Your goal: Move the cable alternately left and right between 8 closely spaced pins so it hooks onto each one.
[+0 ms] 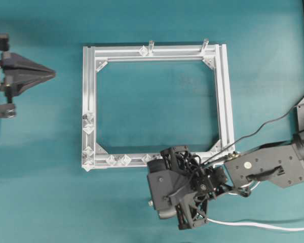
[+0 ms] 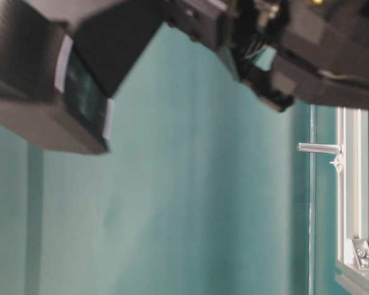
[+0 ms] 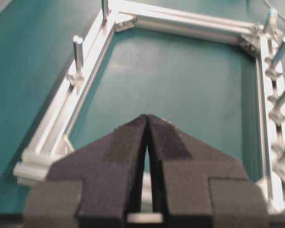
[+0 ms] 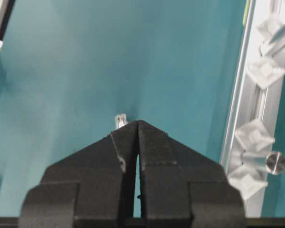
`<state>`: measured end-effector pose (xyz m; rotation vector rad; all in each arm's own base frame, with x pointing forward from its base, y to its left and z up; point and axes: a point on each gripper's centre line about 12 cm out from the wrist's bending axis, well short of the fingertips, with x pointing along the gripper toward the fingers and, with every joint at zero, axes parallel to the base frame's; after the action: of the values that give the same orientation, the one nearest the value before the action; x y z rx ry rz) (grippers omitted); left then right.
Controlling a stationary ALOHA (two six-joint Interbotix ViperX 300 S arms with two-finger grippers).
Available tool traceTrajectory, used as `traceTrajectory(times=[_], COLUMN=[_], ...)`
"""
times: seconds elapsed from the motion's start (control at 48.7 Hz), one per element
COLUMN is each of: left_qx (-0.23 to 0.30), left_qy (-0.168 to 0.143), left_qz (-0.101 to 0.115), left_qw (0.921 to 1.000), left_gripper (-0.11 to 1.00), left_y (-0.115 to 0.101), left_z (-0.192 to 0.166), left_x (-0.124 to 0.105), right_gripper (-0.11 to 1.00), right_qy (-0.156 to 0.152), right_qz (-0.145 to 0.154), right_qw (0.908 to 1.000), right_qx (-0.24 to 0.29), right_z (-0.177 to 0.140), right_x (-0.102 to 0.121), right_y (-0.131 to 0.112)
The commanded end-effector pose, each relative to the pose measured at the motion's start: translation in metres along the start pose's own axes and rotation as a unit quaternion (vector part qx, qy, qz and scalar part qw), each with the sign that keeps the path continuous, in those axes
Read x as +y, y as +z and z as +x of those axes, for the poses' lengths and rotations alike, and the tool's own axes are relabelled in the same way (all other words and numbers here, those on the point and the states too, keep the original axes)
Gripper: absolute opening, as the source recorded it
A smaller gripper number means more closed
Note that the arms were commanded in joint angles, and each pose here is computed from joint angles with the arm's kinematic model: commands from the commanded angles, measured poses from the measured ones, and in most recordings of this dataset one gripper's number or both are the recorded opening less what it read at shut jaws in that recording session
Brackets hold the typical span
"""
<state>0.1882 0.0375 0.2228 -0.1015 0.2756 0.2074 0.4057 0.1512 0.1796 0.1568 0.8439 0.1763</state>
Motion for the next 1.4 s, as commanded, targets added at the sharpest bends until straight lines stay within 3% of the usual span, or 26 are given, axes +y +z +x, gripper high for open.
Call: traceTrajectory(times=[0.0,0.164,0.349,0.636,1.108,1.375], left_qx=[-0.012,-0.014,-0.009,0.001,0.006,0.005], left_qy=[-0.006,-0.015,-0.025,-0.027,-0.026,-0.027], left_qz=[-0.004,-0.017,-0.033,-0.024,-0.025,-0.026], left_qw=[0.9999,0.9996,0.9991,0.9993,0.9993,0.9993], left_gripper=[0.00,0.00,0.00,0.00,0.00,0.00], left_y=[0.001,-0.009,-0.023,-0.033,-0.042,-0.041], left_z=[-0.012,-0.033,-0.047,-0.047,-0.046,-0.046], left_x=[-0.002,-0.003,-0.005,-0.005,-0.004,-0.004], right_gripper=[0.00,0.01,0.39,0.50,0.51,0.51], right_qy=[0.002,-0.009,-0.019,-0.026,-0.033,-0.045], right_qz=[0.011,0.031,0.051,0.072,0.055,0.052], right_qw=[0.9999,0.9994,0.9980,0.9960,0.9942,0.9914], right_qx=[-0.006,0.016,0.032,0.046,0.086,0.111], right_z=[-0.006,0.000,0.009,0.021,0.047,0.060], right_x=[0.006,0.005,0.005,0.008,0.022,0.019], right_y=[0.012,0.011,0.012,0.015,-0.001,-0.015])
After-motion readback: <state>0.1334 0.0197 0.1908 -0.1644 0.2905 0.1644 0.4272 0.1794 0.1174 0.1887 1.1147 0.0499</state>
